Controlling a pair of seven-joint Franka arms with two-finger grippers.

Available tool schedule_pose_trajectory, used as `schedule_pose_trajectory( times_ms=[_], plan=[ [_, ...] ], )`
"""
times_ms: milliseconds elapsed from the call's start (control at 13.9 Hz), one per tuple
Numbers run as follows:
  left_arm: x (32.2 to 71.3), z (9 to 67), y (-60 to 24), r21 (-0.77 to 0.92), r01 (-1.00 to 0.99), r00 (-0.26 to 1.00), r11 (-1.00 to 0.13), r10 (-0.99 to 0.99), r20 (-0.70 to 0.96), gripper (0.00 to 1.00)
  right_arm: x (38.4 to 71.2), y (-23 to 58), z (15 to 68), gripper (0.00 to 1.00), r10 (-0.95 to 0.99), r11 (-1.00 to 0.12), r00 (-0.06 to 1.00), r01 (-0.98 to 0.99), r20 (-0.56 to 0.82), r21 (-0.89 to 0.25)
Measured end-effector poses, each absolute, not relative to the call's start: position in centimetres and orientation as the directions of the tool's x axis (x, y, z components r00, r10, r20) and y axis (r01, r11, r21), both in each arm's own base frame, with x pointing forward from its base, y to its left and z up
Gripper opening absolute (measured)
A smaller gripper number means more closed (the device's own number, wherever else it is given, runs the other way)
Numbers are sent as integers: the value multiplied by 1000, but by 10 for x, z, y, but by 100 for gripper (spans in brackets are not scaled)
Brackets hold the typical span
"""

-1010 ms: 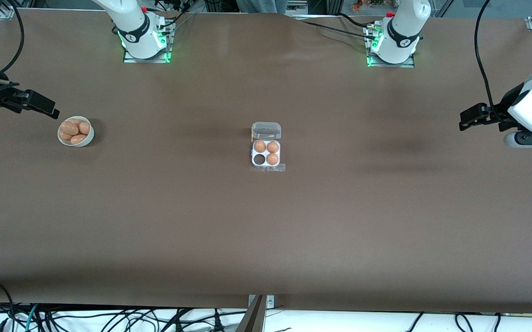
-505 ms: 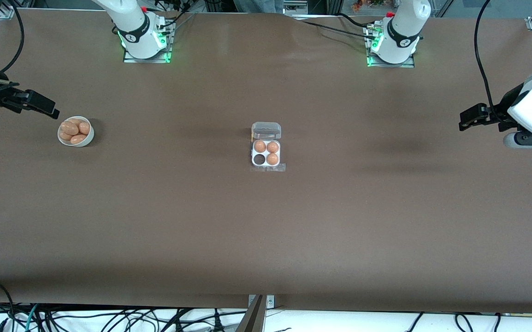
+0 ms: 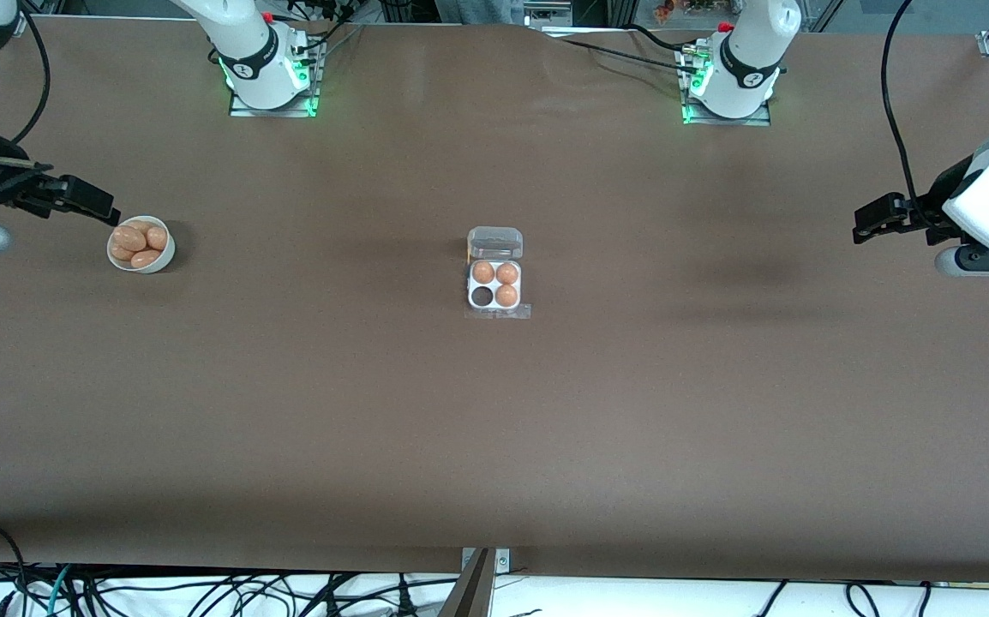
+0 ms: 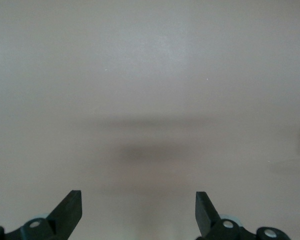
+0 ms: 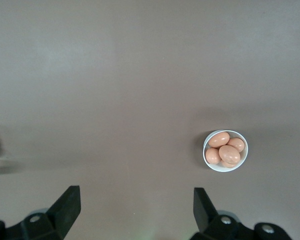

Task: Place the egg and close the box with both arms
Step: 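Move the right gripper over the white bowl of eggs and lower it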

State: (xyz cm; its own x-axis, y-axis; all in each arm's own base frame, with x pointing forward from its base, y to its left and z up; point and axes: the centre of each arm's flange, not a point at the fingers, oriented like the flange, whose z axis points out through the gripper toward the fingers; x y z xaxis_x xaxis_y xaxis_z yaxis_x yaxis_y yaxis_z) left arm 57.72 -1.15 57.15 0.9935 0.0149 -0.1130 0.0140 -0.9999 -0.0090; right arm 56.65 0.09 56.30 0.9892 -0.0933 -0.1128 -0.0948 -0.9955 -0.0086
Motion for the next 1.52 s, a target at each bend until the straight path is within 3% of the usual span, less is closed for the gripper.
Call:
schedule_pose_trajectory(
  times_ms=[361,722,1227,1515],
  plan=[
    [577,571,-11,-9,14,993,-1000,15,-113,100,575,-16,508,100,-117,-993,976,-117,-182,11],
    [578,571,-11,-9,15,993,-1000,16,-113,100,556,-103,435,100,-108,-994,979,-111,-174,-4],
    [578,571,-10,-9,16,993,-1000,17,-114,100,459,-194,336,100,39,-998,999,38,-25,-51],
    [578,571,-10,-9,17,993,-1000,18,-114,100,437,-196,308,100,116,-992,993,116,2,-58]
  ],
)
